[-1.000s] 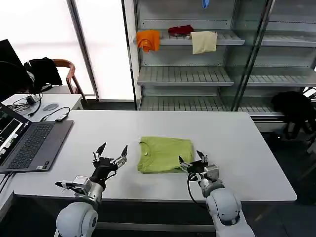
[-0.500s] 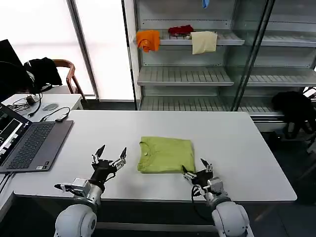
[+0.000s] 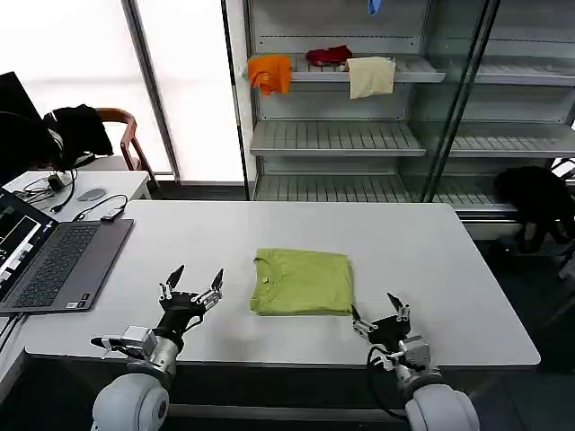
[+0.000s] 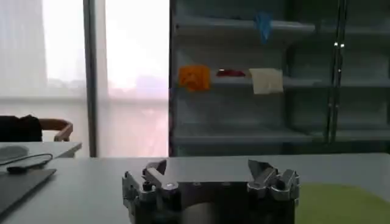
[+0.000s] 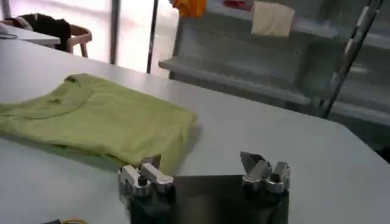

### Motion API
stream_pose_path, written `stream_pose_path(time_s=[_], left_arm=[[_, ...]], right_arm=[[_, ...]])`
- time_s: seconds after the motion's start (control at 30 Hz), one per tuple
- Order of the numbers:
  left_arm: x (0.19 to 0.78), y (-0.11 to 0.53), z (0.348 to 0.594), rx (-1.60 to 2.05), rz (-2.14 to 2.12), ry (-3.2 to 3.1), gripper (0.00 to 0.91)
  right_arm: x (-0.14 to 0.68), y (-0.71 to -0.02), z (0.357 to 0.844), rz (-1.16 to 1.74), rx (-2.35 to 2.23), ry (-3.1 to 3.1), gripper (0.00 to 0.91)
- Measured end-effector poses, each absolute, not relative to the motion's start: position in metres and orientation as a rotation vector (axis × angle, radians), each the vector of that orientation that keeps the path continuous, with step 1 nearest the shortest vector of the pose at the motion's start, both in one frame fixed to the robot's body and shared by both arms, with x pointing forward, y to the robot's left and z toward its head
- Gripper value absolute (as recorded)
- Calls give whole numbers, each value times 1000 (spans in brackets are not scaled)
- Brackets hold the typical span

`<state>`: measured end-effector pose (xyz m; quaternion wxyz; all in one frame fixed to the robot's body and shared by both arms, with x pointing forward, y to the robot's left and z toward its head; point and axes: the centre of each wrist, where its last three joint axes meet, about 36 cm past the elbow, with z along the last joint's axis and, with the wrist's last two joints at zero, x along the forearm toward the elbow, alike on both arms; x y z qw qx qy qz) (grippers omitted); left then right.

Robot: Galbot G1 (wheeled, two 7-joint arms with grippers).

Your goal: Fold and organize the clothes.

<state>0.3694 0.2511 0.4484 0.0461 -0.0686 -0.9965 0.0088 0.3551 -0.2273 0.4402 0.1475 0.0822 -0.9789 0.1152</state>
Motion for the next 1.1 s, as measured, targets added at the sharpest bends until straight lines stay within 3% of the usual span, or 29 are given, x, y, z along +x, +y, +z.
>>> stream_pose_path(time_s=[1.1], left_arm=[[380, 271, 433, -146, 196, -2923, 907]], right_arm=[[351, -303, 460, 286, 51, -2863, 907]])
